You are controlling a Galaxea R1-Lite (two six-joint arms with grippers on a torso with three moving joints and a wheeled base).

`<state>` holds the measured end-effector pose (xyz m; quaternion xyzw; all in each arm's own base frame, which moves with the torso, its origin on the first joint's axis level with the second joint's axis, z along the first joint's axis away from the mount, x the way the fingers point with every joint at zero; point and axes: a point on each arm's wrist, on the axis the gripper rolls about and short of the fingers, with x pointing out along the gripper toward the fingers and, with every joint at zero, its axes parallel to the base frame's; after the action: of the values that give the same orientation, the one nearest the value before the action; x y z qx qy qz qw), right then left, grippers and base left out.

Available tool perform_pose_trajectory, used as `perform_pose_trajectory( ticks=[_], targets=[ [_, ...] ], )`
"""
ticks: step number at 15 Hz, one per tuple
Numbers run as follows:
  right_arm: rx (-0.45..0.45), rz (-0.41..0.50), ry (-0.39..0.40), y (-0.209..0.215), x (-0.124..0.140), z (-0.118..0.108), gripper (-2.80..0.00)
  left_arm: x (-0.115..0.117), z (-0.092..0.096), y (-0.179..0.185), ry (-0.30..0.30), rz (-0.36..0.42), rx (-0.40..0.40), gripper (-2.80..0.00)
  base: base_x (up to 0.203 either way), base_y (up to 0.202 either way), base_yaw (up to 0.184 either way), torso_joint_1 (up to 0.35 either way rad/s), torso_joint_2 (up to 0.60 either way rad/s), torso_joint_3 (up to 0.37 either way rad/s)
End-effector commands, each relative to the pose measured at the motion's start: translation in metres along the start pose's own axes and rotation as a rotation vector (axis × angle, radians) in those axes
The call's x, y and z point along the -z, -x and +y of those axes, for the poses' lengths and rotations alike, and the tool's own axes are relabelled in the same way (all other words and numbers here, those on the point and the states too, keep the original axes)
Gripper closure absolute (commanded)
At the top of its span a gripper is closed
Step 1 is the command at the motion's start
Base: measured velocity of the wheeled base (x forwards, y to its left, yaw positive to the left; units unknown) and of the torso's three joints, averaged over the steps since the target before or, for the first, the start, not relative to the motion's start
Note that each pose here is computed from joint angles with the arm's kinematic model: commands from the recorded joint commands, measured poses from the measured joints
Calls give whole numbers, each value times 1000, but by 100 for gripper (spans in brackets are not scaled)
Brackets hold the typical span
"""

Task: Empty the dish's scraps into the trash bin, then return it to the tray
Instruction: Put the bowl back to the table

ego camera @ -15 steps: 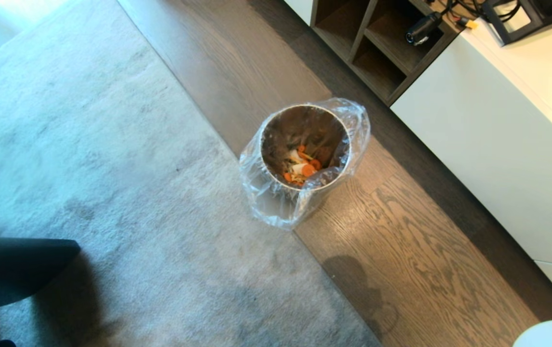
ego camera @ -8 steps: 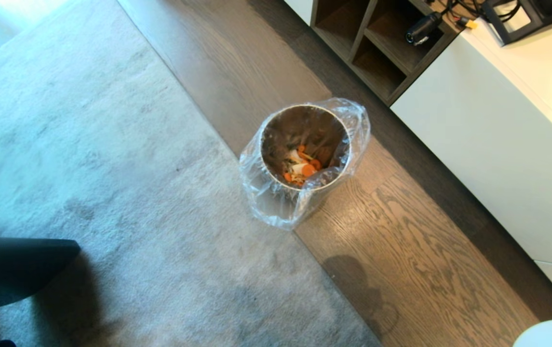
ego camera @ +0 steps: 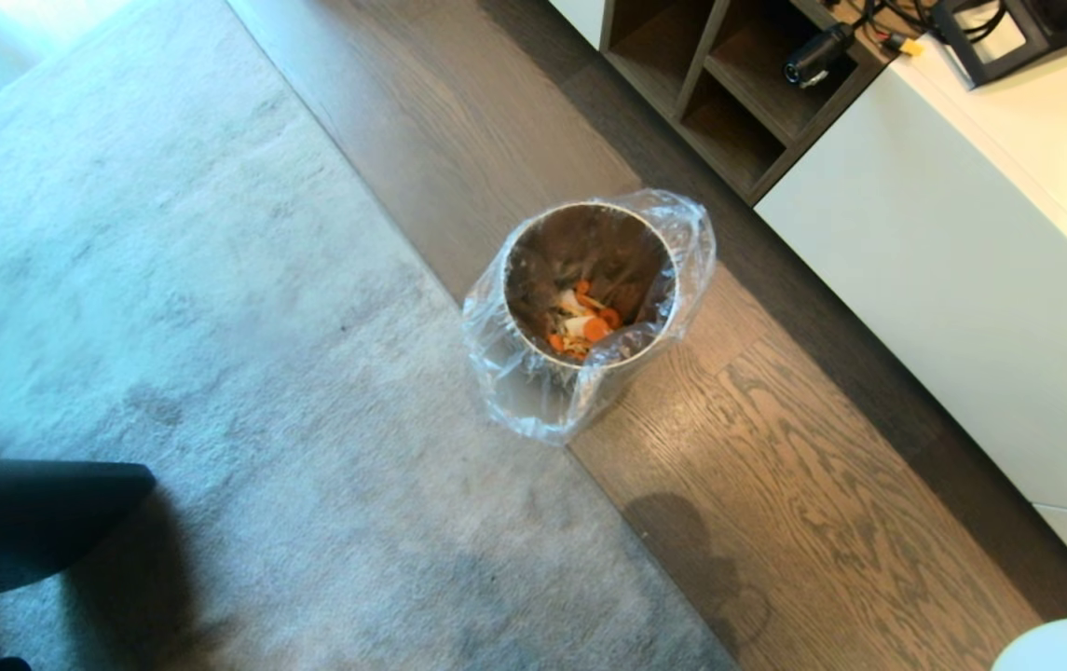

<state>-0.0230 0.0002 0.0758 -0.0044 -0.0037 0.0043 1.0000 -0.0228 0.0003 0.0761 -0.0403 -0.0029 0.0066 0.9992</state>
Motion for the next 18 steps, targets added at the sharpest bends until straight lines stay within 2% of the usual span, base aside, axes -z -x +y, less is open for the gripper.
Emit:
perform_pose_trajectory(
  ticks=[1,6,18],
  targets=[
    [-1,3,0,0,0,0,0,0,0,0,1,-1,0,0,0,0,0,0,0,0],
    [-1,3,0,0,0,0,0,0,0,0,1,-1,0,0,0,0,0,1,3,75],
    [-1,3,0,0,0,0,0,0,0,0,1,-1,0,0,0,0,0,2,2,202]
  ],
)
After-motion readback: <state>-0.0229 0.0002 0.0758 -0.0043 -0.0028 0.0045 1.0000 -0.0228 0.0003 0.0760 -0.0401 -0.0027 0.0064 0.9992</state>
